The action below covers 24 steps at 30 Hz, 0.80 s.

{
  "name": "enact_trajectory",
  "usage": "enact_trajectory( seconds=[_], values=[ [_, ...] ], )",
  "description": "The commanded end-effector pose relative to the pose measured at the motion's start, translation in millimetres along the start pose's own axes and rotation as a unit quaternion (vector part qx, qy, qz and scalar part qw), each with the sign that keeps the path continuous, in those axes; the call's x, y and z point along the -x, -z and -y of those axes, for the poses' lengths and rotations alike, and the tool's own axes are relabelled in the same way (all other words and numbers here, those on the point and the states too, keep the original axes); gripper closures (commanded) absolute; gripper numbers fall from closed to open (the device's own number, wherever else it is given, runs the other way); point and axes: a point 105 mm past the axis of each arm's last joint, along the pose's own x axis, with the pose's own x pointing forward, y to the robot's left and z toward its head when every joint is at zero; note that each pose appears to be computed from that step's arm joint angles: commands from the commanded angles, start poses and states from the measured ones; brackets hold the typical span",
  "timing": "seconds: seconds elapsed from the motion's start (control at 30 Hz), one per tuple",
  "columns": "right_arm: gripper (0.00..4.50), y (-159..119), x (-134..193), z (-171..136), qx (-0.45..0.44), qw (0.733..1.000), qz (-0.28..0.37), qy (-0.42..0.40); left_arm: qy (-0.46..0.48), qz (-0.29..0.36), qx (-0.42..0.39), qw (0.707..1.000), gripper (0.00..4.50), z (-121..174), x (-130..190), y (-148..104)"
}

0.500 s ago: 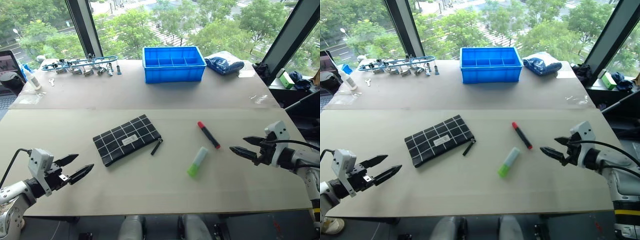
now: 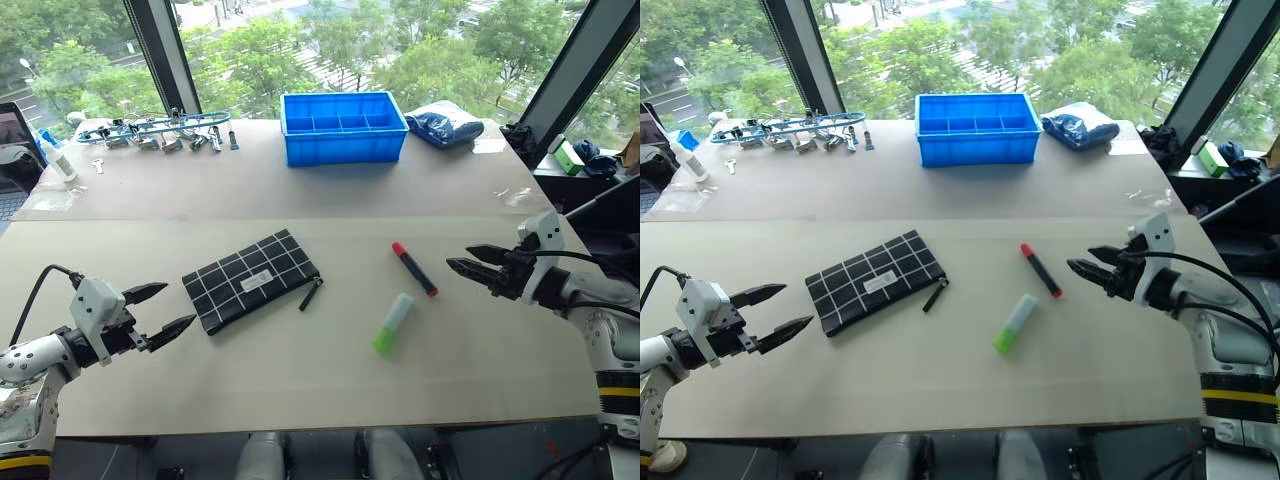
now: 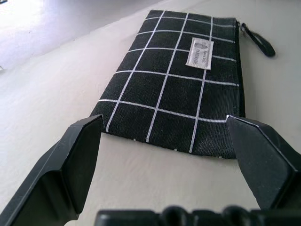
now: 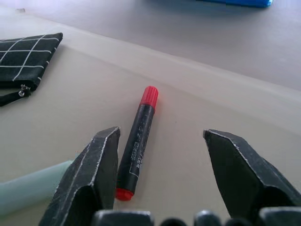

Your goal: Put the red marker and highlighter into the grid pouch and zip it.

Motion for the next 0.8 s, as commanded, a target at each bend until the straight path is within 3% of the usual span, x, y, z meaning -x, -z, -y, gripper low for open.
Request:
enact_trajectory(
  seconds=[0.03,0.2,0.33,0.43,0.63,0.8],
  values=[
    [2.85,-17,-19,-32,0.026,0.998,0.018,-0.059,0.030,-0.013,-0.081,0.996,0.00,1,4,1],
    [4.45,-29,-65,-102,0.068,0.981,0.034,-0.180,0.044,-0.015,-0.126,0.991,0.00,0,0,1],
    [4.45,-40,-101,-146,0.096,0.962,0.043,-0.251,0.053,-0.012,-0.134,0.990,0.00,-2,-4,1],
    [4.45,-41,-144,-168,0.175,0.953,0.020,-0.246,0.065,-0.026,-0.144,0.987,0.00,-1,-4,5],
    [4.45,-29,-193,-146,0.245,0.955,-0.029,-0.162,0.067,-0.031,-0.159,0.985,0.00,-1,-1,7],
    [4.45,-13,-205,-147,0.280,0.943,-0.057,-0.169,0.073,-0.033,-0.172,0.982,0.00,3,-3,10]
  ],
)
